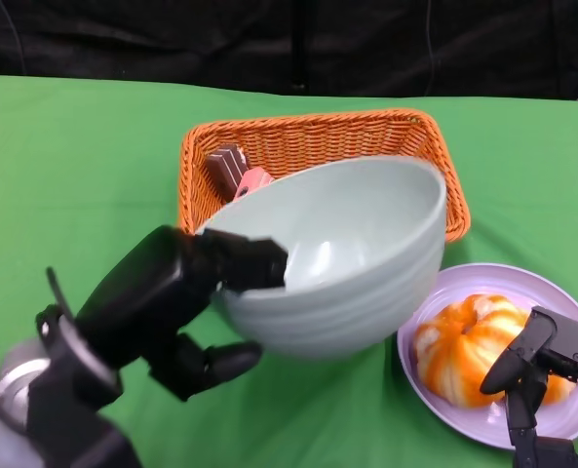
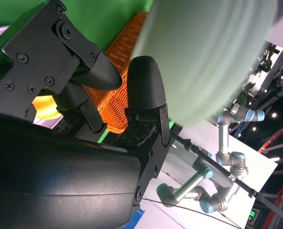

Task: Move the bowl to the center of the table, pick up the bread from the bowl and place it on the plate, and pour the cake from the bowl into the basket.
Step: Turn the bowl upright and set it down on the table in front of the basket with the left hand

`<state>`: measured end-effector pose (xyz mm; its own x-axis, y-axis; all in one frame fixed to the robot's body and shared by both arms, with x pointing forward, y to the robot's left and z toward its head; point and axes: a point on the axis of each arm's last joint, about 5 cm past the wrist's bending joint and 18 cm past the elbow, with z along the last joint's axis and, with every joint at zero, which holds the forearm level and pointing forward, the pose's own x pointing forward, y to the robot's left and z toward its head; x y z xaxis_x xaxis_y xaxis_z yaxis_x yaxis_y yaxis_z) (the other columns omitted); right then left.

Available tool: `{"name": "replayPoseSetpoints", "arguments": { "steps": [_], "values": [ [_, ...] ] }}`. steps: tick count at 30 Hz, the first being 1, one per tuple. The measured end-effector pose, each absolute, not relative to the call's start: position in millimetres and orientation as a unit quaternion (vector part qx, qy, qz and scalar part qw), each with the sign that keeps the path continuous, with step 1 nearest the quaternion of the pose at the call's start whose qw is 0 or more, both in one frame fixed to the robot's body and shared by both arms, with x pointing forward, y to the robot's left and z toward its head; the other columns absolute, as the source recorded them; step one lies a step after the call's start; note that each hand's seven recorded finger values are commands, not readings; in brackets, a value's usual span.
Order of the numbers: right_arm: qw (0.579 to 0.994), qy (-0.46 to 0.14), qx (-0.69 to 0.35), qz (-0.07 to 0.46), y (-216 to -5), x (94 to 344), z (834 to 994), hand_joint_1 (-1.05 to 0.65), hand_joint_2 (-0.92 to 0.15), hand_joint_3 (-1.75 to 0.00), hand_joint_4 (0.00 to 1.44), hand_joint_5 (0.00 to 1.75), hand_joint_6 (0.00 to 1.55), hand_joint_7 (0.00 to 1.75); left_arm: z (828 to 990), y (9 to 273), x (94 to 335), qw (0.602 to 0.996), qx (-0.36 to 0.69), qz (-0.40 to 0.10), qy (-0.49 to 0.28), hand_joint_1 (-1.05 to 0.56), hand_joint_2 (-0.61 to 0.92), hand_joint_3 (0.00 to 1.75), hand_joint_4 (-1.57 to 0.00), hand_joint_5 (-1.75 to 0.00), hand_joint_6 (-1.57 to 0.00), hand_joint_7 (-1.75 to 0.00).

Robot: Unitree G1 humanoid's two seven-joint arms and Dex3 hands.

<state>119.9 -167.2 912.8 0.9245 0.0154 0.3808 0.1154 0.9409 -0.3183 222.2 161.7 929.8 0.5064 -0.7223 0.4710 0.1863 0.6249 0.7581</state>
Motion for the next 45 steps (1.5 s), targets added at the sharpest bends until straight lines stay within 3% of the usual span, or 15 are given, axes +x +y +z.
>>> {"name": "replayPoseSetpoints", "arguments": {
  "steps": [7,15,16,19,20,23,27,35,45],
  "values": [
    [0.966,-0.193,-0.170,-0.026,-167,120,912.9,-0.08,-0.26,-1.57,0.97,1.75,0.83,1.48,918.8,175,215,0.734,0.426,-0.278,-0.451,-0.15,0.21,1.40,-1.03,-1.75,-0.77,-1.75],
    [0.966,-0.195,-0.170,-0.027,-167,119,914.2,-0.08,-0.26,-1.57,0.97,1.75,0.83,1.48,902.9,187,210,0.680,0.507,-0.261,-0.460,-0.23,0.36,1.23,-1.02,-1.75,-0.77,-1.75],
    [0.965,-0.195,-0.170,-0.027,-167,119,914.5,-0.08,-0.25,-1.58,0.97,1.75,0.83,1.48,900.6,188,210,0.668,0.522,-0.256,-0.464,-0.24,0.43,1.00,-1.02,-1.75,-0.77,-1.73],
    [0.966,-0.192,-0.171,-0.027,-167,119,914.4,-0.08,-0.25,-1.59,0.97,1.75,0.83,1.48,894.9,191,208,0.630,0.560,-0.251,-0.476,-0.23,0.54,0.67,-1.01,-1.75,-0.81,-1.62],
    [0.966,-0.192,-0.171,-0.027,-167,119,914.4,-0.08,-0.25,-1.59,0.97,1.75,0.83,1.48,892.5,191,208,0.623,0.567,-0.249,-0.478,-0.21,0.55,0.63,-1.00,-1.75,-0.81,-1.62],
    [0.966,-0.192,-0.171,-0.027,-167,119,914.5,-0.07,-0.25,-1.59,0.97,1.75,0.83,1.47,885.9,190,206,0.613,0.578,-0.245,-0.480,-0.22,0.56,0.59,-1.01,-1.75,-0.77,-1.73],
    [0.966,-0.193,-0.171,-0.027,-167,119,914.5,-0.08,-0.24,-1.60,0.97,1.75,0.83,1.47,876.6,189,206,0.603,0.601,-0.245,-0.464,-0.27,0.57,0.58,-1.04,-1.75,-0.77,-1.74],
    [0.966,-0.193,-0.171,-0.026,-167,119,914.6,-0.08,-0.26,-1.57,0.97,1.75,0.83,1.46,863.2,188,214,0.590,0.626,-0.251,-0.444,-0.33,0.71,0.27,-1.03,-1.75,-0.86,-1.49],
    [0.966,-0.192,-0.171,-0.026,-167,119,914.6,-0.08,-0.25,-1.59,0.97,1.75,0.83,1.46,856.4,182,218,0.597,0.640,-0.234,-0.424,-0.30,0.75,0.15,-1.03,-1.75,-0.88,-1.34]
  ]
}}
